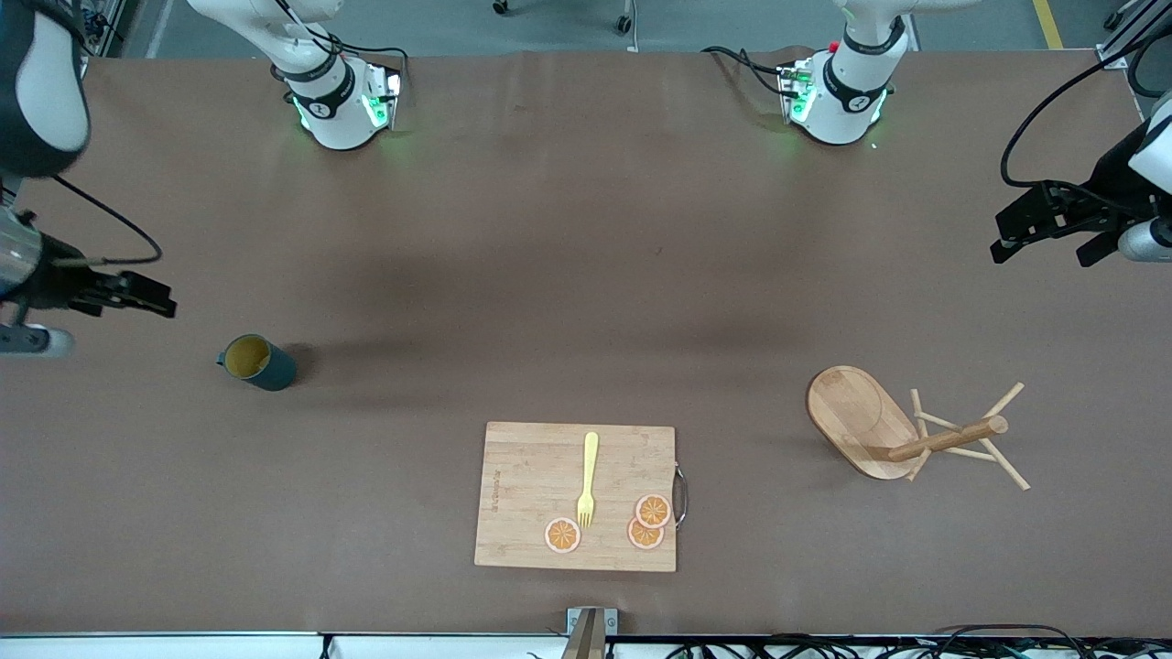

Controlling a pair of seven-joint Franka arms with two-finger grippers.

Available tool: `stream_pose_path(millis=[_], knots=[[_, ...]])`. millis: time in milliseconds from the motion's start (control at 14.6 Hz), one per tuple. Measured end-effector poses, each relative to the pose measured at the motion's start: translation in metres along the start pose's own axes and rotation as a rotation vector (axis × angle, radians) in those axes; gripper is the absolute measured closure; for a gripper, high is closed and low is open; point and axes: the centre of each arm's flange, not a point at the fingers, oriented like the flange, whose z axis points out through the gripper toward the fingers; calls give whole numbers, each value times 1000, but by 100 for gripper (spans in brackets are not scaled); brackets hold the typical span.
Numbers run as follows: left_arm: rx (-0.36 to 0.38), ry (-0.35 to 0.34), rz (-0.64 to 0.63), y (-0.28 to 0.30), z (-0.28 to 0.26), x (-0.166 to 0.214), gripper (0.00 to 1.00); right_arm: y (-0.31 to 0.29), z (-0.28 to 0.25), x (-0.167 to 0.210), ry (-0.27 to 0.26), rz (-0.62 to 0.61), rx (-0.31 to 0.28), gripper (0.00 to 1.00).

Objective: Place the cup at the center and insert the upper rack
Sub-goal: 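Move the right gripper down beside the teal mug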

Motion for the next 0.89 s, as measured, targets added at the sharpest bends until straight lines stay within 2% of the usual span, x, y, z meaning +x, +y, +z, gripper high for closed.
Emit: stream_pose_path(millis=[137,481,687,893], knots=[[0,0,0,0,0,0,0,-5,41,17,-60,-8,0,0],[0,0,-1,0,0,0,0,-28,126,50,-124,-42,-4,0],[0,0,-2,-1,0,0,0,-31,172,53,-157,-46,-6,0],[0,0,-4,-2,0,0,0,-24,222,40,-176,-35,-6,0]])
